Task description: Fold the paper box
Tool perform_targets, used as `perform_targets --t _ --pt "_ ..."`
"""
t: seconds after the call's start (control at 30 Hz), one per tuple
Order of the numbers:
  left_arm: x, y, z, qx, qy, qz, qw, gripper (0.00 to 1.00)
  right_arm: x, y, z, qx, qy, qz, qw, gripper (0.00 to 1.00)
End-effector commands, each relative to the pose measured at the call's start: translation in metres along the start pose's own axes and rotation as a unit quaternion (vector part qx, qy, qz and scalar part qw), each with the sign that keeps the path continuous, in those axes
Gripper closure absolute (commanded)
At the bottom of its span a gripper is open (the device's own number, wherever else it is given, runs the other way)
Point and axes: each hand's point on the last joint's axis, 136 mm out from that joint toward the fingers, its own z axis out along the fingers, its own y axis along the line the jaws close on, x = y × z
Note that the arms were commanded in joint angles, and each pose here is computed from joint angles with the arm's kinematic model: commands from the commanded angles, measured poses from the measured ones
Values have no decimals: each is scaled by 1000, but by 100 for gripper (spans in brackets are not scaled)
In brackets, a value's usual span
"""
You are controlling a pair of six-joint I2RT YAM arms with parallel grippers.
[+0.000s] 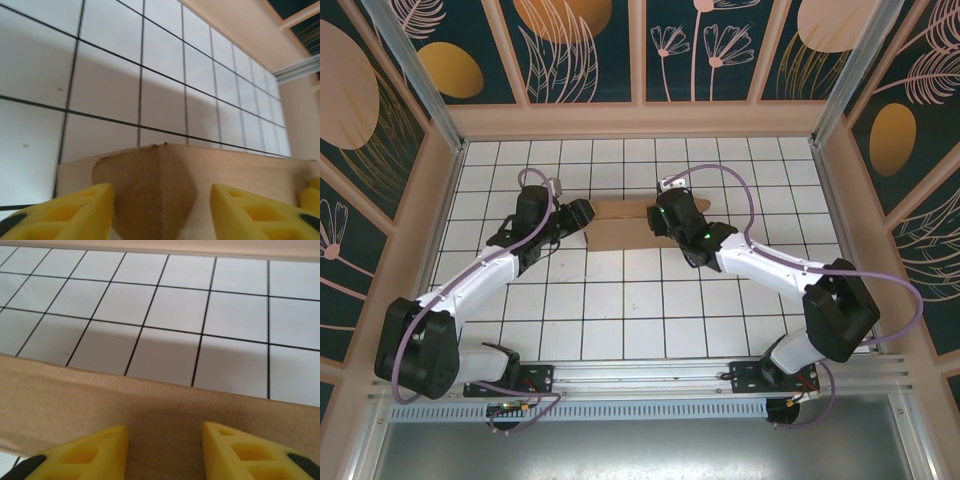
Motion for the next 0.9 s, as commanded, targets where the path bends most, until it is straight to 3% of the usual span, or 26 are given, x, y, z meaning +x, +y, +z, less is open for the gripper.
perform_targets --t 0.0,0.27,0.43,0.5,0.57,0.67,0.87 --pt "-18 0 -23 -43 -29 89 995 44 42 10 -7 -49 98 -26 994 56" --pt "-52 -31 -52 -14 -108 203 973 40 -28 25 -30 -109 39 -27 993 47" --pt "-61 -54 -76 28 -171 301 938 38 -84 5 -60 -143 -52 -24 988 47" --pt "-50 -62 -84 56 -179 382 905 38 -93 9 -75 -177 -98 -64 977 48" --pt "-56 -55 -91 29 -211 399 892 43 -95 16 -97 -198 -162 -116 960 52" --pt "-53 -53 -92 8 -201 487 850 47 -90 20 -122 -216 -242 -175 930 56" --pt "-12 -46 -78 37 -140 669 729 44 -71 21 -134 -212 -264 -277 899 55"
